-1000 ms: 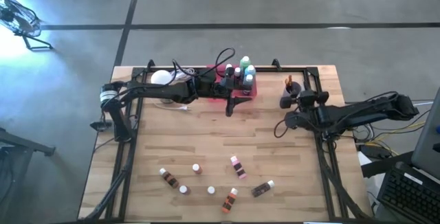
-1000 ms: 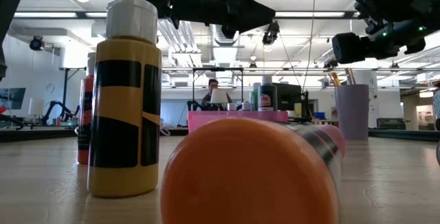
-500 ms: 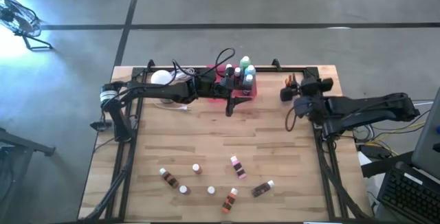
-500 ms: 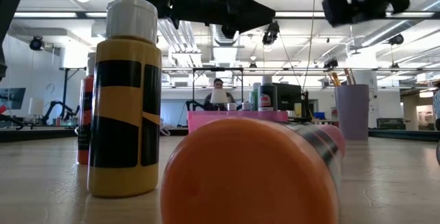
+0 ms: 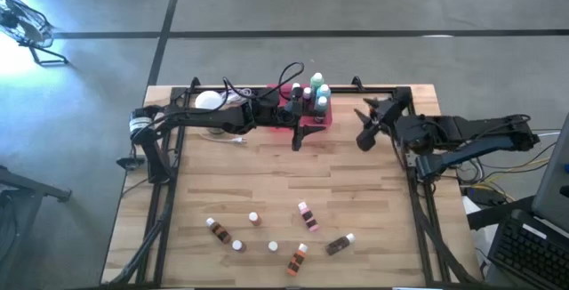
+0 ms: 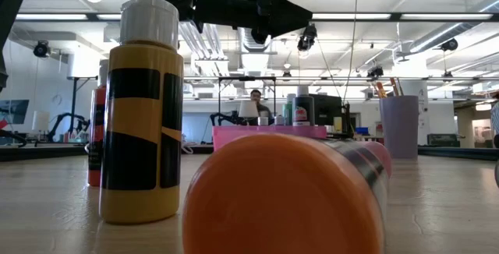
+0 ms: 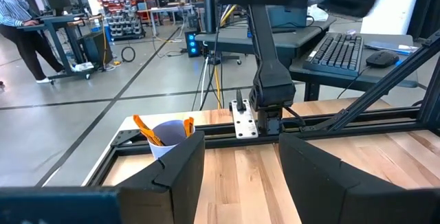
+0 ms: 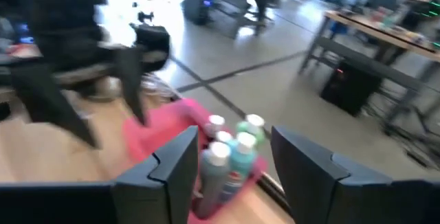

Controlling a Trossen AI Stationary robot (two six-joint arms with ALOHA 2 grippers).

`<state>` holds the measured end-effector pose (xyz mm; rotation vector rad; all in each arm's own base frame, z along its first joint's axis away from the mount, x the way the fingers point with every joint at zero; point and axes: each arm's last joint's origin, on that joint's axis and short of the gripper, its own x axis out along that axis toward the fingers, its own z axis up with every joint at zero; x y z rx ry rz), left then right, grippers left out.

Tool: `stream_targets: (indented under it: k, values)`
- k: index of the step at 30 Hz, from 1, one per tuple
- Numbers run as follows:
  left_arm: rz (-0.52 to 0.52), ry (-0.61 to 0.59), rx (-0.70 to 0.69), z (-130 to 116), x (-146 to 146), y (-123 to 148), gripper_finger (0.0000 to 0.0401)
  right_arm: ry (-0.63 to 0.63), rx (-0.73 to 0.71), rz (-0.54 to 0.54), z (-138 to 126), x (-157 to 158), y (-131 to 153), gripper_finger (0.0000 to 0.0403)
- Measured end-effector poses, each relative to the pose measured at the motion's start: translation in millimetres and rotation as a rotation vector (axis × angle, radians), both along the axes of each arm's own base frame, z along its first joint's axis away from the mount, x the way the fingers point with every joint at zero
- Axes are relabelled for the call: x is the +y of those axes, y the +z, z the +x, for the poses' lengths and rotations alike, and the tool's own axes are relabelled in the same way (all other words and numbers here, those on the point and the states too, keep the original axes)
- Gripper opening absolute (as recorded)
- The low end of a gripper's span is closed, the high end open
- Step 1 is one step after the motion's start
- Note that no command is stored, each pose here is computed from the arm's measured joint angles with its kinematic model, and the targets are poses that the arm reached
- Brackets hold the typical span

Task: Pick & Place Paint Supplies
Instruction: Put the red black paint bottle into the pink bin

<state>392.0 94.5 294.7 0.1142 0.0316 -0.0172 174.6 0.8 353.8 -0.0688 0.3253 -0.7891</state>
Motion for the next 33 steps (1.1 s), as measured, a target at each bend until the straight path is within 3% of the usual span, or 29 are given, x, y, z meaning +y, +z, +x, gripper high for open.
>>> stream_targets:
  k: [11,16,22,26,29,33]
  values:
    - [-0.007,0.000,0.000,0.0,0.0,0.0,0.0193,0.163,0.057,-0.010,24.0,38.1,-3.2,0.0119]
    - [-0.256,0.006,0.033,-0.4,-1.3,-2.2,0.0193,0.202,0.107,-0.007,35.5,52.6,-16.1,0.0092]
    - [-0.365,0.039,0.014,-0.6,4.0,3.3,0.0193,0.224,0.142,0.010,42.4,65.3,-29.8,0.0062]
    - [-0.421,-0.077,0.126,-4.7,0.8,9.8,0.0192,0.228,0.135,0.035,42.8,70.6,-33.9,0.0047]
    - [-0.391,-0.157,0.277,-16.6,-9.7,11.0,0.0192,0.237,0.140,0.048,40.4,74.3,-36.5,0.0039]
    - [-0.250,-0.138,0.447,-40.5,-40.4,18.2,0.0192,0.235,0.144,0.071,36.9,76.9,-40.1,0.0033]
